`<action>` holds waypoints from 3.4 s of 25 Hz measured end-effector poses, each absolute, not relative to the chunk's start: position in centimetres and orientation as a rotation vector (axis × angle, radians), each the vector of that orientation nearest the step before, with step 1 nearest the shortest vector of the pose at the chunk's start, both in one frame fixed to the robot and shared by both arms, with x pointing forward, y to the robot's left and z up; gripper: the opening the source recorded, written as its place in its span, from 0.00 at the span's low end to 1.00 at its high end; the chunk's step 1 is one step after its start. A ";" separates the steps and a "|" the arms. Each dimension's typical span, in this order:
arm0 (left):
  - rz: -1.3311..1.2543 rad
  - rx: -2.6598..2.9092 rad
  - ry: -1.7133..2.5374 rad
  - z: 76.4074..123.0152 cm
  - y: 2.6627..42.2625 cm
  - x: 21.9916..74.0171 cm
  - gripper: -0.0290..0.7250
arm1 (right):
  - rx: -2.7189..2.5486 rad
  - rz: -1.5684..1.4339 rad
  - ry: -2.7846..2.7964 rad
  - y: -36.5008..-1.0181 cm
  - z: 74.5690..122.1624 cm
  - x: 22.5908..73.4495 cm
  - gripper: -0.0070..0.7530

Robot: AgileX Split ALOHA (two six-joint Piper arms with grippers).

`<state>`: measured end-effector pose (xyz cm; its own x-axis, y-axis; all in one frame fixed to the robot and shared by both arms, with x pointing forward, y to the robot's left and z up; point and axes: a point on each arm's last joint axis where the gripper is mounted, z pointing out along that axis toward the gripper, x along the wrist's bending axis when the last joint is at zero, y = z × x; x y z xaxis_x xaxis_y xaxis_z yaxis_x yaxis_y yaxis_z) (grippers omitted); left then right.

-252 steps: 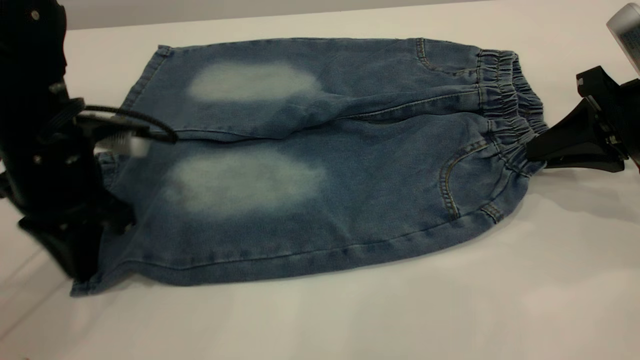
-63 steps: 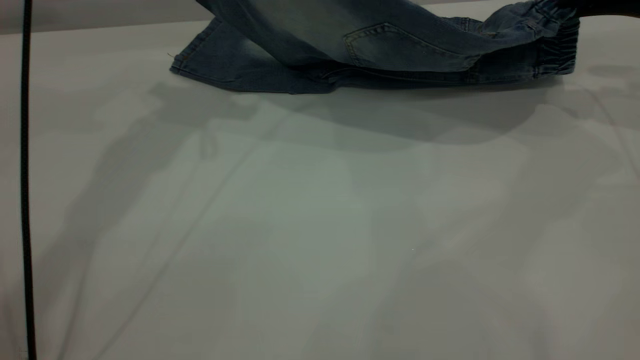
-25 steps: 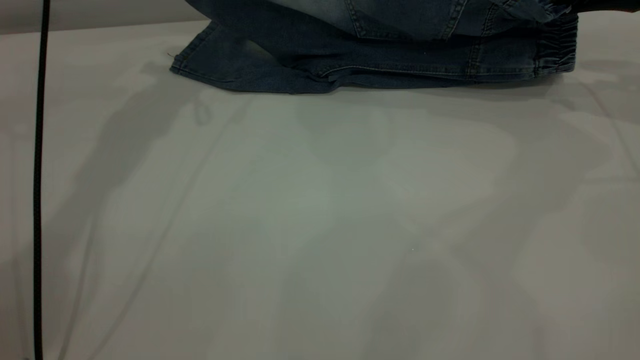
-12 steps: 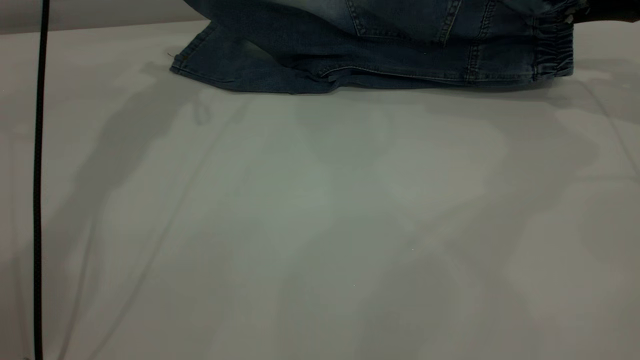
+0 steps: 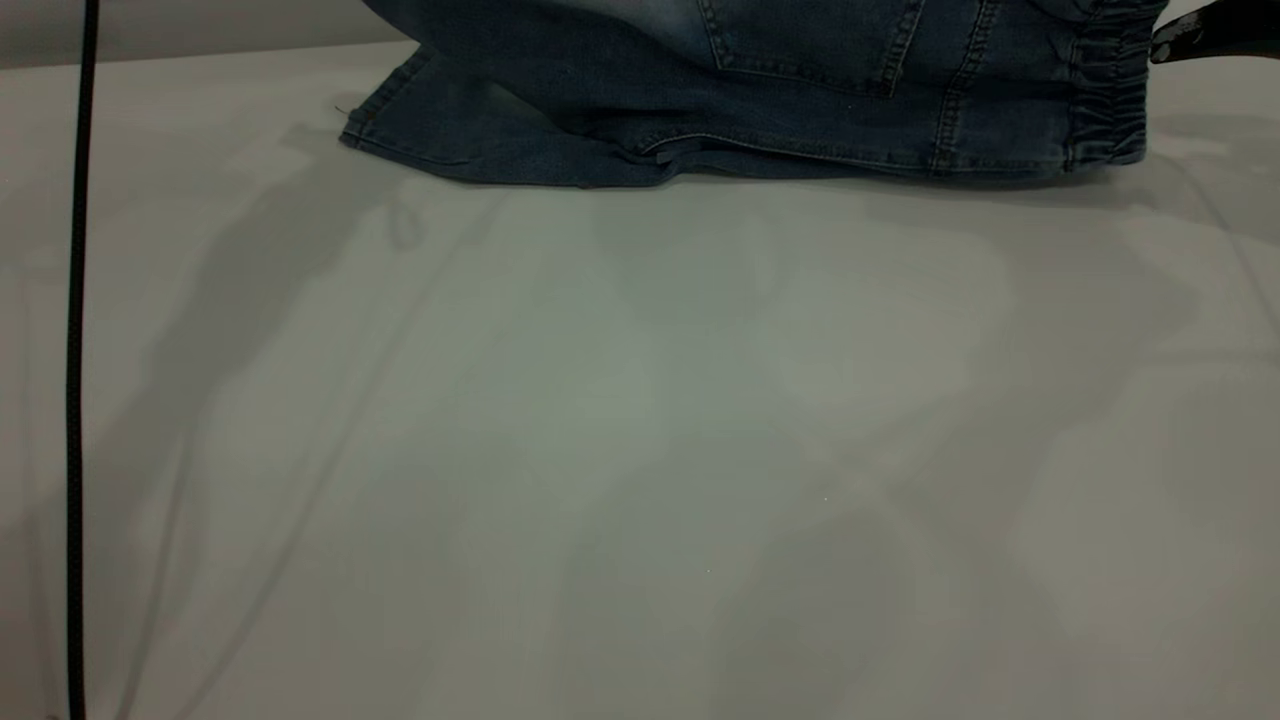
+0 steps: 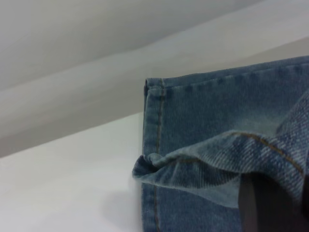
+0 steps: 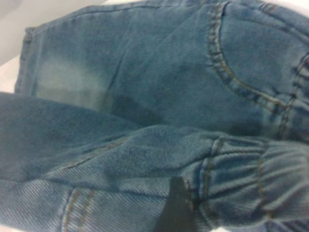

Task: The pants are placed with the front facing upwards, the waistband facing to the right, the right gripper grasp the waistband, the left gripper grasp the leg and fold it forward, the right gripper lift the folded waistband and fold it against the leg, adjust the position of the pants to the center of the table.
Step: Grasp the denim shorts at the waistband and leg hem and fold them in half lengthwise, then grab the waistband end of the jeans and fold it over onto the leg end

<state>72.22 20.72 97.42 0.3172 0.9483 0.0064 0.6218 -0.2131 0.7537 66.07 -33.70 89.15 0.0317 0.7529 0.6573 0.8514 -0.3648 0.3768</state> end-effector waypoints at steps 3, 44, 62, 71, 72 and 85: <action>0.635 1.933 1.389 97.1 20.7 72.3 0.11 | -2.177 -1.248 -1.698 -33.8 89.1 66.1 0.75; 0.593 1.866 1.440 96.0 20.5 72.7 0.17 | -2.197 -1.316 -1.663 -37.0 90.6 66.2 0.75; 0.567 1.884 1.446 95.8 20.5 72.5 0.67 | -2.194 -1.317 -1.661 -37.0 90.6 66.2 0.75; 0.464 1.957 1.466 95.2 20.2 71.8 0.67 | -2.150 -1.313 -1.636 -36.6 90.7 66.0 0.75; 0.450 1.973 1.466 95.1 20.2 71.7 0.67 | -2.138 -1.303 -1.620 -36.5 90.8 65.9 0.75; 0.342 2.137 1.454 94.4 20.2 70.6 0.67 | -2.093 -1.026 -1.515 -35.9 87.8 64.4 0.75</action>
